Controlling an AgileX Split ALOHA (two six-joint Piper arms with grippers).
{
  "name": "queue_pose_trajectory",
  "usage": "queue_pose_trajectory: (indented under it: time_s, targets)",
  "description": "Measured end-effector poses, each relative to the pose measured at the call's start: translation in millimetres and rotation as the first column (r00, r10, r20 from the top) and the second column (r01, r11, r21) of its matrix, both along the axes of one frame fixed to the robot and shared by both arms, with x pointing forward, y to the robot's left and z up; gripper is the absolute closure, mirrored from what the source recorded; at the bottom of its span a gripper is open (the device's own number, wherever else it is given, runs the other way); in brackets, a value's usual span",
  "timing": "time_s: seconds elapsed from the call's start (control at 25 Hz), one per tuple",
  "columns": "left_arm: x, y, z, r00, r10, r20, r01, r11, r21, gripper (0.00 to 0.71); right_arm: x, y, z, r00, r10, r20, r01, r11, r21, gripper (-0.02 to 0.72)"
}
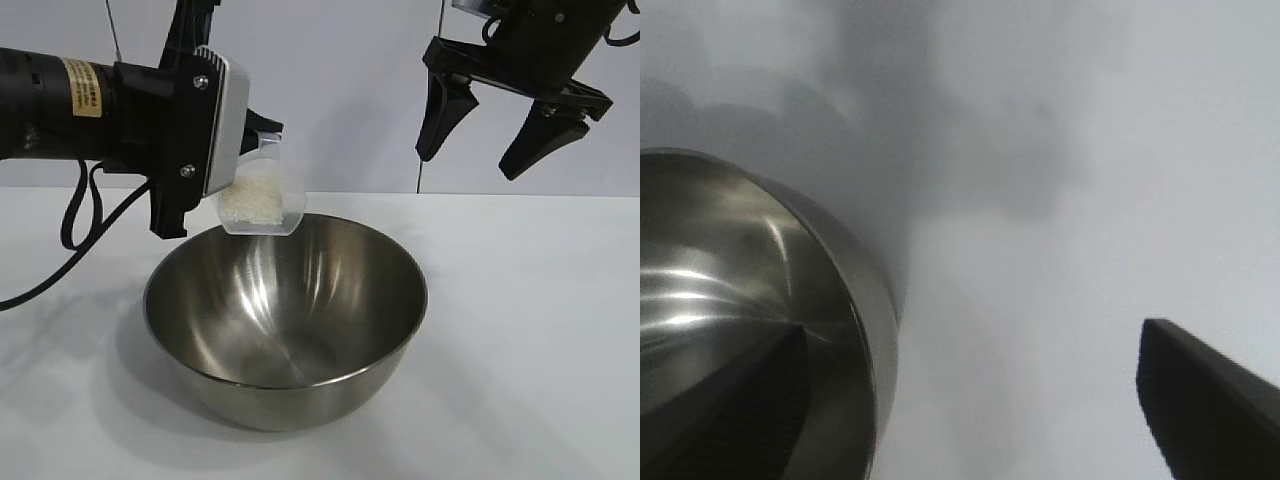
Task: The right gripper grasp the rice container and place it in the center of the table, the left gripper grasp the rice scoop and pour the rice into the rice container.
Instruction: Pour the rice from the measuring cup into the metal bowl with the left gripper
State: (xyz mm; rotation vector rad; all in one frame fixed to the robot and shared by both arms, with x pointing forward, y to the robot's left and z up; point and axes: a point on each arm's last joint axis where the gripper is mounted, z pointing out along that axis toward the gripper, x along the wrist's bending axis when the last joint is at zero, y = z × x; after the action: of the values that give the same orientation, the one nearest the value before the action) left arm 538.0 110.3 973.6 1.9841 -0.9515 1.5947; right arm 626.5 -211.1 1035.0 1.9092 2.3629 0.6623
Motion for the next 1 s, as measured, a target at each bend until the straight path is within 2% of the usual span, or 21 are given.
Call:
queue_pose_trajectory:
  time_s: [0.24,1.0]
  targets:
    - [1.2,1.0,0.5,0.996,-0.017,0.088,0.010,0.997,0.081,0.702,0.0,0.0,0.0,1.000,0.000,0.000,0.000,1.000,0.000,0.093]
    - [-0.2,-4.1,5.5,0.963,-0.134,0.233,0.090,0.977,0.193,0.702,0.0,0.1,0.0,1.000,0.000,0.000,0.000,1.000,0.002,0.093]
